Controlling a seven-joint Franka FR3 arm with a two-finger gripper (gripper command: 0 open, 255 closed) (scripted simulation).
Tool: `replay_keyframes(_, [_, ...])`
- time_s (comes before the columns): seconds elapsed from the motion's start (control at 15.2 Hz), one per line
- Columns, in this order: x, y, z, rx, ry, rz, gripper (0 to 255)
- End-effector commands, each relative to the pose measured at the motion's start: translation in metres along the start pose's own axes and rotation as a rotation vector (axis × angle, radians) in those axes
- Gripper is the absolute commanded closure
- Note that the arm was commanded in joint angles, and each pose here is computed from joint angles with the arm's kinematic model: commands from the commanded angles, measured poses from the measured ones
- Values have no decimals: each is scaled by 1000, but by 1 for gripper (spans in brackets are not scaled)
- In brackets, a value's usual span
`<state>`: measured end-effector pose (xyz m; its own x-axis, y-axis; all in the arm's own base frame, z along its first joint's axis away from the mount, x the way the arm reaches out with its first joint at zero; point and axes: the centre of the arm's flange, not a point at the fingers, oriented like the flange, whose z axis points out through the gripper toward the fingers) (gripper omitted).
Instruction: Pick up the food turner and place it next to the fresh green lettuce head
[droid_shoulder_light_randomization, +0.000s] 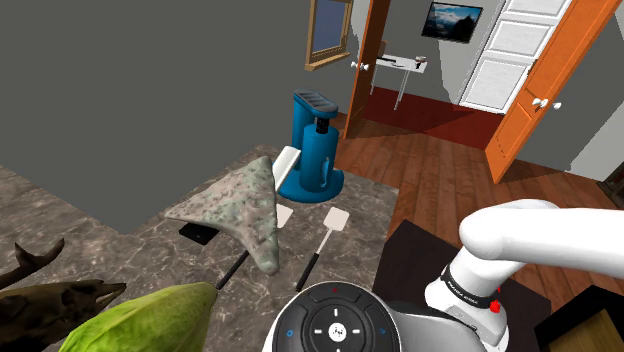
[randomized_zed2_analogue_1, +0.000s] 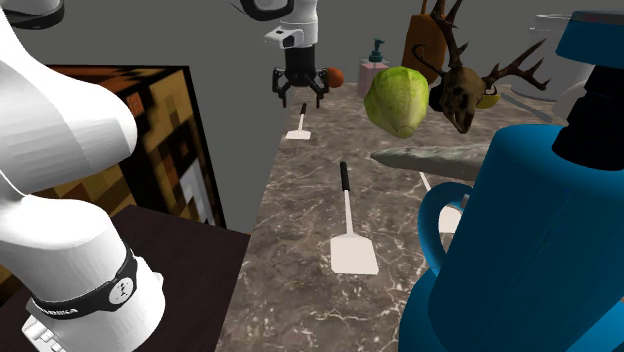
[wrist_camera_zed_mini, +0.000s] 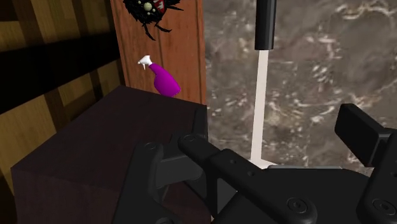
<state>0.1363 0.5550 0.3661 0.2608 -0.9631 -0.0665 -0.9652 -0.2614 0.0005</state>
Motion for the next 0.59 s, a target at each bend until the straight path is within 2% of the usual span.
replay_keyframes(0.0, [0, 0, -24, 0, 0, 0, 0])
replay_keyframes(0.07, [0, 0, -34, 0, 0, 0, 0])
replay_keyframes(0.53, [0, 0, -34, 0, 0, 0, 0])
